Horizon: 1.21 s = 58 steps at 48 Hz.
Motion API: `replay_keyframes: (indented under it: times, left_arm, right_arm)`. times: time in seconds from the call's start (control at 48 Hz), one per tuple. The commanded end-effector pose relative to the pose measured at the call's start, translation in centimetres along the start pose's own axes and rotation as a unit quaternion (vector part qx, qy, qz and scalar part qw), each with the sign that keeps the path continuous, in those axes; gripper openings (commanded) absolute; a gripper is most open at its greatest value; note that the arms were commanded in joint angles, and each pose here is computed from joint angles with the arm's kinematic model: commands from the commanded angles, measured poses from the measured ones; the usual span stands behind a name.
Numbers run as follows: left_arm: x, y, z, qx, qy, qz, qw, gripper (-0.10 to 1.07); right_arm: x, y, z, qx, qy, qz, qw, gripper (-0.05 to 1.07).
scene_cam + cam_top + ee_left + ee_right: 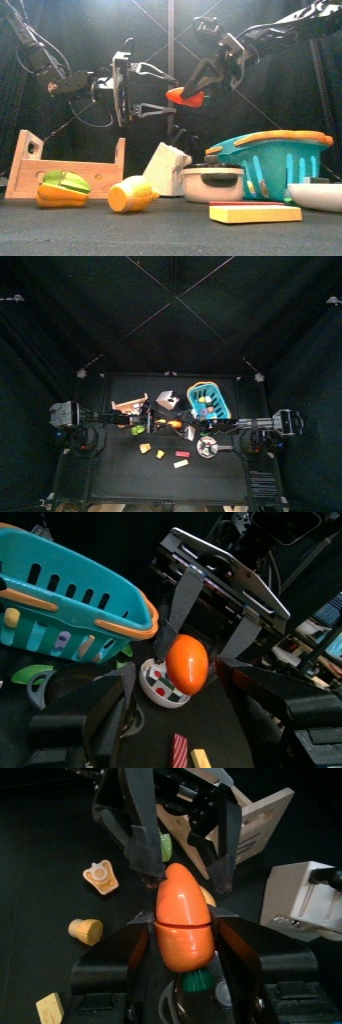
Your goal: Place carrot in front of toolbox
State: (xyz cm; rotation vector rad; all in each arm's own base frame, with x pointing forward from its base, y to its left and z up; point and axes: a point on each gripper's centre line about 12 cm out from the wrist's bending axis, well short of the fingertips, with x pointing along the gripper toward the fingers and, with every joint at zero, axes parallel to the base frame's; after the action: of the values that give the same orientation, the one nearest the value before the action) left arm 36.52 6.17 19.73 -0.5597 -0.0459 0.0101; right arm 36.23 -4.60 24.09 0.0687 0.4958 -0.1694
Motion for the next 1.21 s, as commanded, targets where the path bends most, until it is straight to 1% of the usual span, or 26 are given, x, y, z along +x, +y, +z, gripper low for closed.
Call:
replay_keyframes:
  times: [0.0,0.083,0.167,0.292,0.375,0.562,0.646,0.667,0.75,0.875,0.938,1.021,1.188]
  left_arm:
    - [-0.5,-0.6,1.2,0.005,-0.018,-0.007,0.9998,0.97]
    - [-1.5,-0.9,1.4,0.01,-0.02,-0.008,0.9997,0.97]
    - [-2.7,-1.3,1.4,0.023,-0.02,-0.008,0.9995,0.97]
    - [-4.5,-1.4,0.7,0.033,-0.008,-0.003,0.9994,0.97]
    - [-5.8,-1.8,0.1,0.045,0.002,-0.007,0.999,0.96]
    - [-8.1,-2.8,-1.6,0.085,0.034,-0.029,0.9954,0.96]
    - [-9.1,-3.3,-2.7,0.094,0.052,-0.037,0.9936,0.96]
    - [-9.5,-3.5,-3.2,0.097,0.061,-0.04,0.9926,0.96]
    - [-10.4,-4.1,-4.5,0.101,0.084,-0.049,0.9901,0.96]
    - [-11.1,-5.2,-5.9,0.11,0.109,-0.07,0.9855,0.96]
    - [-11.2,-5.7,-6.5,0.122,0.12,-0.081,0.9819,0.96]
    - [-11.1,-6.1,-6.7,0.141,0.126,-0.09,0.9778,0.96]
    - [-10.7,-7.0,-6.7,0.18,0.121,-0.109,0.9702,0.96]
  right_arm:
    - [-0.3,-0.1,0.6,0.008,-0.009,0.0,0.9999,0.7]
    - [0.0,0.1,0.3,0.014,-0.004,0.003,0.9999,0.7]
    - [0.9,0.3,-0.2,0.025,0.008,0.004,0.9997,0.7]
    - [2.7,0.3,-0.8,0.032,0.027,0.003,0.9991,0.7]
    - [4.2,1.0,-1.4,0.031,0.041,0.008,0.9986,0.7]
    - [6.7,2.4,-1.9,0.024,0.058,0.019,0.9978,0.7]
    - [7.4,3.0,-2.0,0.02,0.062,0.023,0.9976,0.7]
    - [7.6,3.0,-2.2,0.017,0.064,0.023,0.9975,0.7]
    - [8.2,3.3,-2.6,0.014,0.071,0.025,0.997,0.7]
    - [9.3,3.6,-3.3,0.015,0.082,0.026,0.9962,0.7]
    - [9.9,3.8,-3.6,0.013,0.087,0.027,0.9957,0.7]
    - [10.7,3.8,-4.0,0.013,0.094,0.025,0.9952,0.7]
    - [12.3,4.0,-4.8,0.008,0.106,0.023,0.9941,0.71]
